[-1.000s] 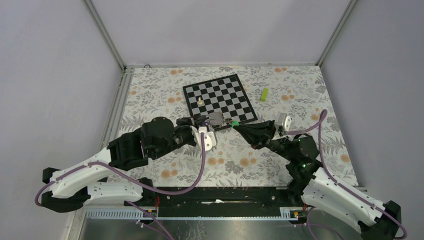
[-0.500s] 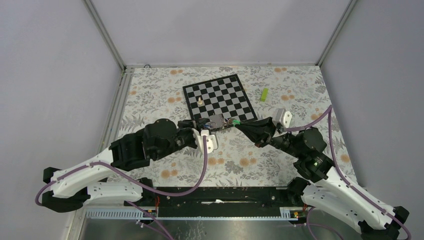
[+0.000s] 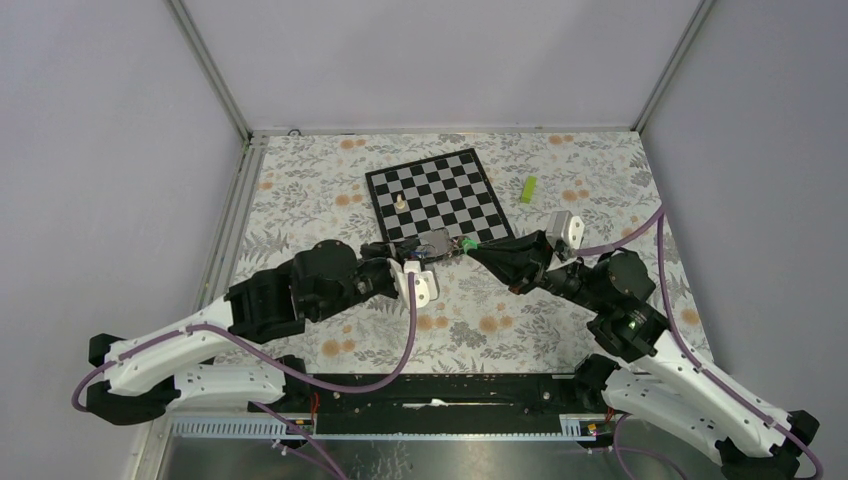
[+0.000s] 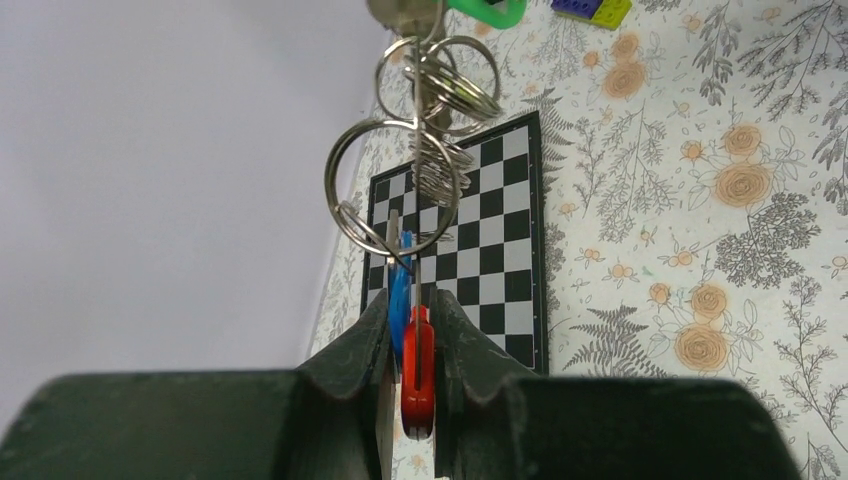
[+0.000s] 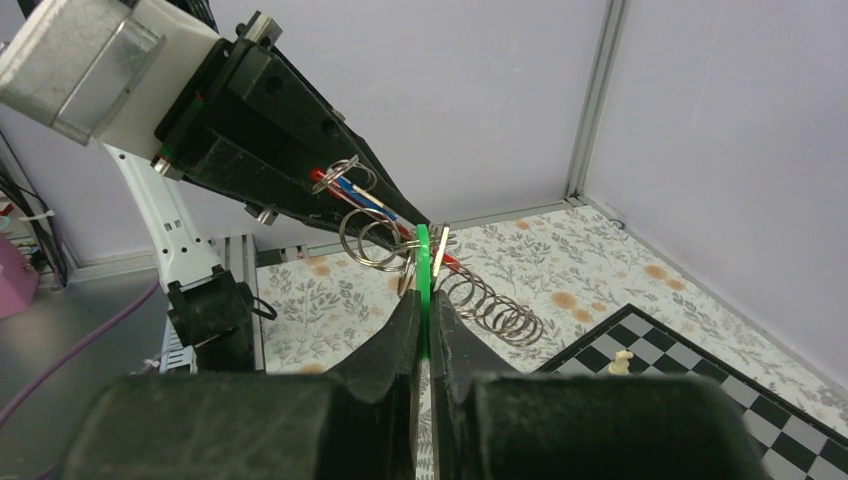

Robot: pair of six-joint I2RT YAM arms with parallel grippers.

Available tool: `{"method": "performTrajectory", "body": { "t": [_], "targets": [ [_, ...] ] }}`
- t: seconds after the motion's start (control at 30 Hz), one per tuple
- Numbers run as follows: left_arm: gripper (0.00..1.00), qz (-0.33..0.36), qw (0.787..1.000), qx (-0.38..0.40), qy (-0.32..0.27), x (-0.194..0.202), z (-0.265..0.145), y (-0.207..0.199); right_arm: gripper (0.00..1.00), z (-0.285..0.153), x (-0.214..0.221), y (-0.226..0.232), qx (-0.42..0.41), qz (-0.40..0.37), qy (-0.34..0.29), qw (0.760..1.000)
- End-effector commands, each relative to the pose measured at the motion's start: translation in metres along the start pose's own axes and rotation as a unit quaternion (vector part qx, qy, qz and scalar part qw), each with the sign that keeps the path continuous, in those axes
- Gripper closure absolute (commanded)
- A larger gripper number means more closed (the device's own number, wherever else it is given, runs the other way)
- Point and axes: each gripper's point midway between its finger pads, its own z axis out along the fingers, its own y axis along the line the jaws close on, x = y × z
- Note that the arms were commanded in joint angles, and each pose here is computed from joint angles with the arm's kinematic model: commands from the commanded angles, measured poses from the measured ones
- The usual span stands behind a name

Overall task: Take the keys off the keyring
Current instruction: Adjust the key on the keyring.

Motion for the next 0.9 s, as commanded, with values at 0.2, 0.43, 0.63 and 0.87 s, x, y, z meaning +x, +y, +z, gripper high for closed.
{"method": "performTrajectory", "body": {
  "t": [0.2,0.43,0.63,0.87],
  "targets": [
    [1.00,-0.020,1.000,-0.011,-0.003,0.004,0.005,-0.002,1.00,-0.004,-0.054,0.006,-0.006,-0.023,-0.067,0.997],
    [1.00,-0.004,0.999,-0.033,0.035,0.020,-0.005,0.006,1.00,-0.023,-0.055,0.005,0.010,-0.058,-0.035,0.998],
    [1.00,-0.003,0.998,-0.046,0.047,0.023,-0.016,0.015,1.00,-0.035,-0.035,0.005,0.018,-0.054,0.003,0.998],
    [1.00,0.001,0.998,-0.049,0.036,0.016,-0.020,0.021,0.81,-0.042,0.004,0.010,0.009,-0.021,0.052,0.998]
  ]
}}
